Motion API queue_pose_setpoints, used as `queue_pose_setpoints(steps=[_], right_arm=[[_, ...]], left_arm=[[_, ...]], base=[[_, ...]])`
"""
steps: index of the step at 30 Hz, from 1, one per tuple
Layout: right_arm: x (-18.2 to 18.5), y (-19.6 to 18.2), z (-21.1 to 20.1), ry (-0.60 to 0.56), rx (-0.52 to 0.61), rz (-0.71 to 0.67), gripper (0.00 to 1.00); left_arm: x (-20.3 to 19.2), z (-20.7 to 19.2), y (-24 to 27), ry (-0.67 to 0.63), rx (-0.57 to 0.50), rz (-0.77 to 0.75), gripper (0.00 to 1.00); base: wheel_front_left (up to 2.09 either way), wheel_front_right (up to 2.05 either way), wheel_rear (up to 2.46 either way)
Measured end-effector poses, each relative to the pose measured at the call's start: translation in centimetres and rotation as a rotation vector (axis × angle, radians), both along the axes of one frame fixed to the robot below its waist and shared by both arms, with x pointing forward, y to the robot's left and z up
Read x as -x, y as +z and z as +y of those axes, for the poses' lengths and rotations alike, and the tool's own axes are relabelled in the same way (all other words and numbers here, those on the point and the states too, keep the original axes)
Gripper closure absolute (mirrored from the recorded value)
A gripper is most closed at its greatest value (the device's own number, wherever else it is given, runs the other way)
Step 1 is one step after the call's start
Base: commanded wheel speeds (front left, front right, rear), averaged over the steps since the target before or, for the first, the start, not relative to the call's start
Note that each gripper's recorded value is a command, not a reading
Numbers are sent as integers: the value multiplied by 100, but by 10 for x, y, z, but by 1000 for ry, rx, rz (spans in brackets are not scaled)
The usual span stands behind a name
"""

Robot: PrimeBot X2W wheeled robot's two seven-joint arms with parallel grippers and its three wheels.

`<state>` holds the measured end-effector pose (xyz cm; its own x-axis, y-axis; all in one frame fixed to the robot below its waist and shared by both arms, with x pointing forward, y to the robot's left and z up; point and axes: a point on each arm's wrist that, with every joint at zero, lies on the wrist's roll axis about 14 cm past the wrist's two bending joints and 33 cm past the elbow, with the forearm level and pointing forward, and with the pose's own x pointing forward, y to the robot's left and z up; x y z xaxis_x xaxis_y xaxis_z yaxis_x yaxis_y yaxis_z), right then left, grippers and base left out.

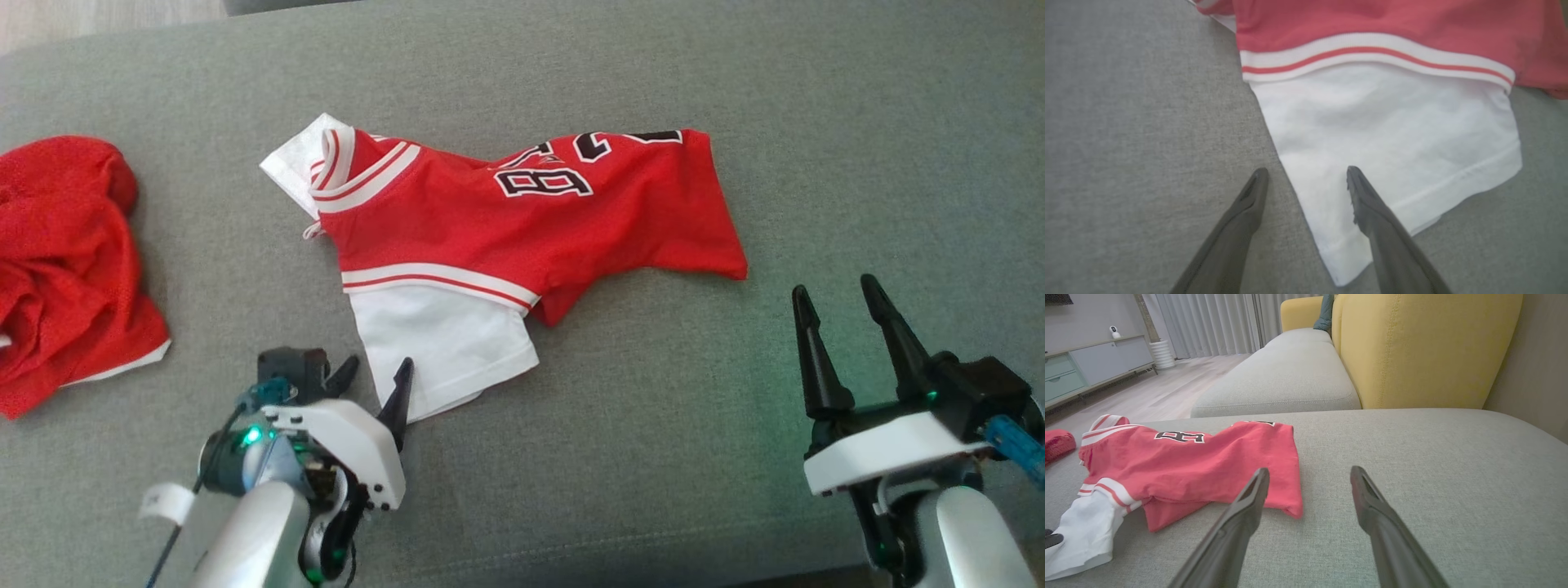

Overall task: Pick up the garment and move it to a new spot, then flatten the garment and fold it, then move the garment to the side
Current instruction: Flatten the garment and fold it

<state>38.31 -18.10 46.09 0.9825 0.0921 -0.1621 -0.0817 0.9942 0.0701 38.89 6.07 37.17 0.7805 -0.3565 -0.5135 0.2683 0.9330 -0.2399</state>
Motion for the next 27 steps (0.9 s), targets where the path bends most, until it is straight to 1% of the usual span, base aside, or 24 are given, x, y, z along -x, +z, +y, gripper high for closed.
queue_pose_setpoints(steps=[1,2,5,9,16,21,24,27], right_arm=[[0,-1,-1,-3,-2,4,0],[0,-2,-1,-6,-3,6,0],[0,-3,-1,-9,-8,9,0],[-1,-3,0,-12,-15,9,0],[-4,-5,2,-10,-18,10,0],[-5,-7,3,-5,-21,14,0],[-7,-9,2,-9,-20,19,0],[-9,-10,0,-16,-19,21,0]], left_arm=[[-1,-3,0,-11,8,7,59],[-2,-5,1,-15,15,8,100],[-2,-5,0,-16,16,12,100],[-4,2,7,33,25,-31,100],[5,40,20,168,2,-83,100],[27,68,15,242,-45,-35,100],[41,71,6,259,-53,19,100],[47,72,2,267,-45,43,100]], base=[[0,0,0],[0,0,0],[0,0,0],[0,0,0],[0,0,0],[0,0,0],[0,0,0],[0,0,0]])
